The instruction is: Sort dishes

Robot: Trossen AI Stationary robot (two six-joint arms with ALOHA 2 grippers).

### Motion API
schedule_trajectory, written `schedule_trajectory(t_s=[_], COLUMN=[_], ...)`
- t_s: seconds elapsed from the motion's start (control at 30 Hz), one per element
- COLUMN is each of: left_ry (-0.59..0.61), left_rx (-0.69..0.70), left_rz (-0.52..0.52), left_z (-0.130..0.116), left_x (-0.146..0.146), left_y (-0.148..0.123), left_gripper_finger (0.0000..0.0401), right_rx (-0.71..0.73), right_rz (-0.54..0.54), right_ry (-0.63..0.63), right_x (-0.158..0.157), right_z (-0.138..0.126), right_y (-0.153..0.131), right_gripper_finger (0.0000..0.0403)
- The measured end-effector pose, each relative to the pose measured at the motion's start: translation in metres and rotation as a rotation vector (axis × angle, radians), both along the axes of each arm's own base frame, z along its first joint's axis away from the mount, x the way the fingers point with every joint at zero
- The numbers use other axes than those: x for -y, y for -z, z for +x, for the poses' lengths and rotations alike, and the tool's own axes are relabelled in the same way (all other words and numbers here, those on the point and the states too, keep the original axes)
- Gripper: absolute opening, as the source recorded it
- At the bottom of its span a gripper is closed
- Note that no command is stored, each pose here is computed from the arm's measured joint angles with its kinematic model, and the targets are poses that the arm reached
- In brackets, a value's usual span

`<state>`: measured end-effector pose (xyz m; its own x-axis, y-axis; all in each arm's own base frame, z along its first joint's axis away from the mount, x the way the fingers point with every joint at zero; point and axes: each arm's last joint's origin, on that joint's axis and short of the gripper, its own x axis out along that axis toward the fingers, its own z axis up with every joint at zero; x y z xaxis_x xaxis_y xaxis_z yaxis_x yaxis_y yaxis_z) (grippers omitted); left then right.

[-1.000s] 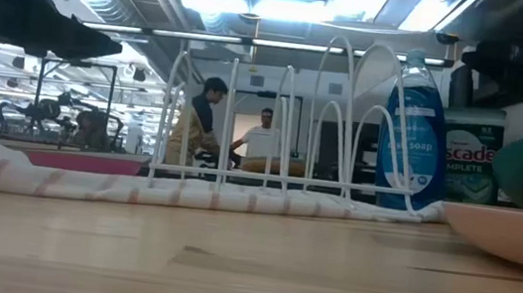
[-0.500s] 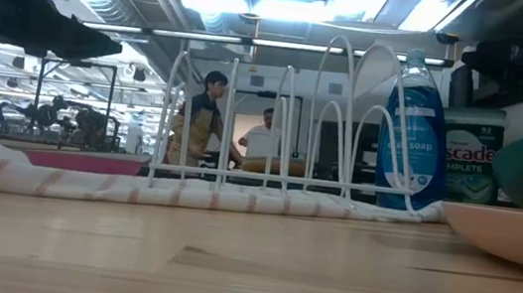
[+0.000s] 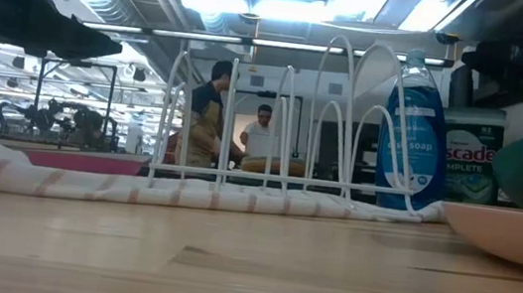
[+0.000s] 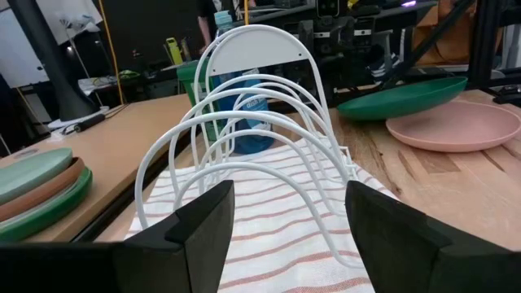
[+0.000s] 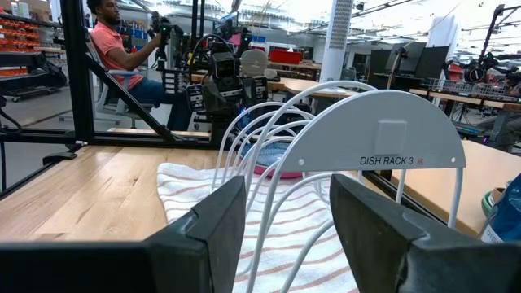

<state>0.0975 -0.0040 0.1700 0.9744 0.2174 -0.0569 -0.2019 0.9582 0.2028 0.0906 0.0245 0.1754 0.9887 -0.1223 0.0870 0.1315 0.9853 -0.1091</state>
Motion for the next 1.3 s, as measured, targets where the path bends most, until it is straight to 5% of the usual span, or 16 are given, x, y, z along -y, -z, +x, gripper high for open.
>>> schedule_trajectory(t_s=[0.6, 0.9, 1.03, 1.3], left_ry=[0.001, 0.002, 0.002, 0.002], left_rx=[0.000, -0.005, -0.006, -0.005], left_rz=[0.000, 0.023, 0.026, 0.023], left_z=[0.000, 0.000, 0.000, 0.000], left_x=[0.000, 0.000, 0.000, 0.000], left_y=[0.000, 0.000, 0.000, 0.000], left_gripper_finger=[0.0225, 0.0225, 0.0225, 0.0225], right_rx=[0.049, 0.218, 0.246, 0.222], right_rz=[0.025, 0.176, 0.186, 0.389], right_ry=[-0.006, -0.150, -0.134, -0.076], right_x=[0.000, -0.002, -0.001, 0.001], right_z=[-0.001, -0.004, -0.005, -0.004], right_y=[-0.005, -0.020, -0.023, -0.034], right_gripper_finger=[0.0183, 0.0183, 0.0183, 0.0183])
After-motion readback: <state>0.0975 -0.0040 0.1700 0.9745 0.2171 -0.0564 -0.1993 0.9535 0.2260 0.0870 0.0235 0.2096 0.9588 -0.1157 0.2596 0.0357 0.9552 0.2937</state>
